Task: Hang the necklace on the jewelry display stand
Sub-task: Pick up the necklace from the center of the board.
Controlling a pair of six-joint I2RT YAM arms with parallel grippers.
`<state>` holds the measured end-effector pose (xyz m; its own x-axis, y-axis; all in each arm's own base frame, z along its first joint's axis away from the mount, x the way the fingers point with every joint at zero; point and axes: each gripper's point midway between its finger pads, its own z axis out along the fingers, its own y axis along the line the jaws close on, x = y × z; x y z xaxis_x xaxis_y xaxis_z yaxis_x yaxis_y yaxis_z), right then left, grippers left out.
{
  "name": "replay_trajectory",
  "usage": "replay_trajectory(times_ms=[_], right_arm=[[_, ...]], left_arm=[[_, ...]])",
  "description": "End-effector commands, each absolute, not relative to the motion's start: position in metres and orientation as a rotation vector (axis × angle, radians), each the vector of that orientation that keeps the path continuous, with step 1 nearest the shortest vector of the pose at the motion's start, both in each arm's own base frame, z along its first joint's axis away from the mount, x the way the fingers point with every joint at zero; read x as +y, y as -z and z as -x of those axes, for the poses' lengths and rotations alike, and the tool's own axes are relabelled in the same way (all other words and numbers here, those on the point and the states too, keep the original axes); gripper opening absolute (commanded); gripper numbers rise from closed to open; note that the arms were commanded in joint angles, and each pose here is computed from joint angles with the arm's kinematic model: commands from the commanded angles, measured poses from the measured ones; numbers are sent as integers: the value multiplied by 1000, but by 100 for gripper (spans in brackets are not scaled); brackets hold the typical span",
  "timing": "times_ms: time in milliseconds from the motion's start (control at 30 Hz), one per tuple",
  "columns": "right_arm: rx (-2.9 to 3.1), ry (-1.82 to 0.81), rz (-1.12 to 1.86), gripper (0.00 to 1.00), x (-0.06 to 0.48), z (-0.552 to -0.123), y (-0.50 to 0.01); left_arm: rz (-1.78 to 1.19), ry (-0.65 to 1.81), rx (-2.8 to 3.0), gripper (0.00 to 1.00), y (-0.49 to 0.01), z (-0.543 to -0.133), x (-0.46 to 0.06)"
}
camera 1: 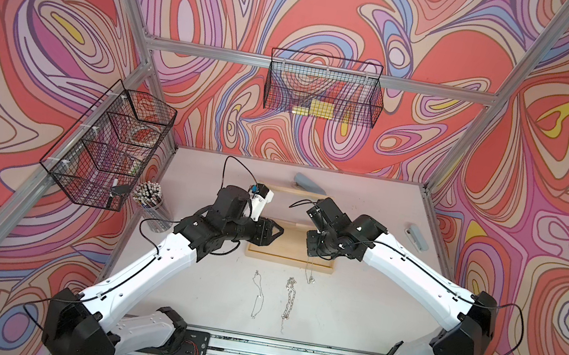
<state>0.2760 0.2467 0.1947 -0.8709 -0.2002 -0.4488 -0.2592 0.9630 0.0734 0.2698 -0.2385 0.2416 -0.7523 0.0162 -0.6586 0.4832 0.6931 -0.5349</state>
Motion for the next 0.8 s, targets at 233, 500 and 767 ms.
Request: replay_trajectory(times_ms=[233,500,767], right_arm=[[2554,-205,364,0,243,-280,-250],[2499,-261,372,0,249,-283,-279],[2465,-326,378,0,254,-281,-299]], left_arm=[[-583,987,2168,49,-259,-253,-280],[-611,951,2106,49,-272,-255,-288],[-599,923,2046,49,-284,-267,-292]])
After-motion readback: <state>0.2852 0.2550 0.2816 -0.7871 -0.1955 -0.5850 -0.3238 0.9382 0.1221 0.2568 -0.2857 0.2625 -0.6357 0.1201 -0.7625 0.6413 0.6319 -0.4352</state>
